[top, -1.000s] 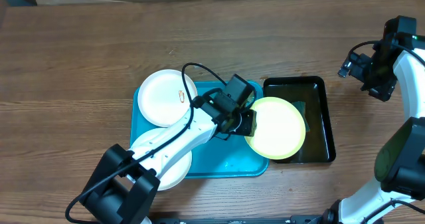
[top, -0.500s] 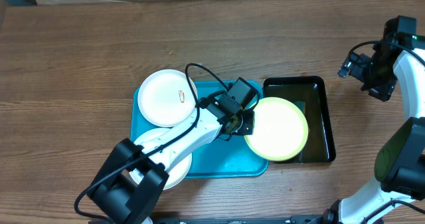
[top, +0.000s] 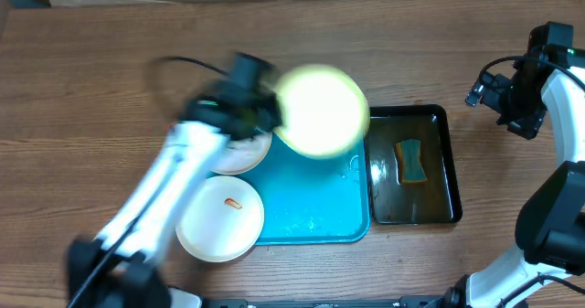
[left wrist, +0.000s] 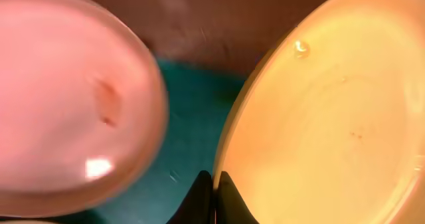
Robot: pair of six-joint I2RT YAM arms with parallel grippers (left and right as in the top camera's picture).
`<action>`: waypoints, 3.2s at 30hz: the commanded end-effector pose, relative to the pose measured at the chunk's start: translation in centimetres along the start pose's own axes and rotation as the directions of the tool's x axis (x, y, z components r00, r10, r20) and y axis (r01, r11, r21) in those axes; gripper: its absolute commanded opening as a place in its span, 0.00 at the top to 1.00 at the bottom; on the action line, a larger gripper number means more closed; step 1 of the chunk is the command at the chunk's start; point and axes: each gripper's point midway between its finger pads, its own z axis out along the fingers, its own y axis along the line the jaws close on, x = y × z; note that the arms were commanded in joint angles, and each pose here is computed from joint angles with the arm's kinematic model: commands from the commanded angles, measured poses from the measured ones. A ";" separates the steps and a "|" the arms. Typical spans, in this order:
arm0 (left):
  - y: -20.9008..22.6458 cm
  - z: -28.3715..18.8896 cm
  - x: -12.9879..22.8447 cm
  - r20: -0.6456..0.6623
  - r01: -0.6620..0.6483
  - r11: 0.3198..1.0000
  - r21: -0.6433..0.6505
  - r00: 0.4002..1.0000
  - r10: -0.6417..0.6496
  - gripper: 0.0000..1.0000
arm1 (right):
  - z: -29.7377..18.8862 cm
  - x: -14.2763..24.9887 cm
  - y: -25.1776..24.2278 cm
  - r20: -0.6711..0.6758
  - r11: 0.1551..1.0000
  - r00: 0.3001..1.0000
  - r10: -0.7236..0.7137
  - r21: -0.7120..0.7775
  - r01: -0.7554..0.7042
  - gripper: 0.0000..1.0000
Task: Clean dirty plates on tray and stack at the side
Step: 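Carry yellow plate left and set it on table beside tray, then move left gripper to the rim of the upper white plate, then drag the white plate right toward tray center with left gripper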
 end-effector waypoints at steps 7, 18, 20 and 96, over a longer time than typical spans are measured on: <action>19.7 -7.4 -6.3 0.221 0.401 0.884 -0.242 0.910 -0.352 0.96 | -0.7 -0.2 -0.1 0.025 1.000 1.000 -0.001 0.001 0.001 0.00; 35.6 -4.8 -2.8 0.271 0.646 0.647 -0.406 0.761 -0.589 0.96 | -0.7 -0.2 -0.1 0.025 1.000 1.000 0.000 0.001 0.000 0.00; 36.6 -3.9 -2.6 0.257 0.643 0.644 -0.414 0.761 -0.595 0.93 | -0.7 -0.2 -0.1 0.025 1.000 1.000 0.000 0.001 0.000 0.00; 7.5 9.6 8.2 -0.485 -0.140 0.990 0.024 0.864 0.134 0.94 | -0.7 -0.2 -0.1 0.026 1.000 1.000 0.000 0.001 0.000 0.00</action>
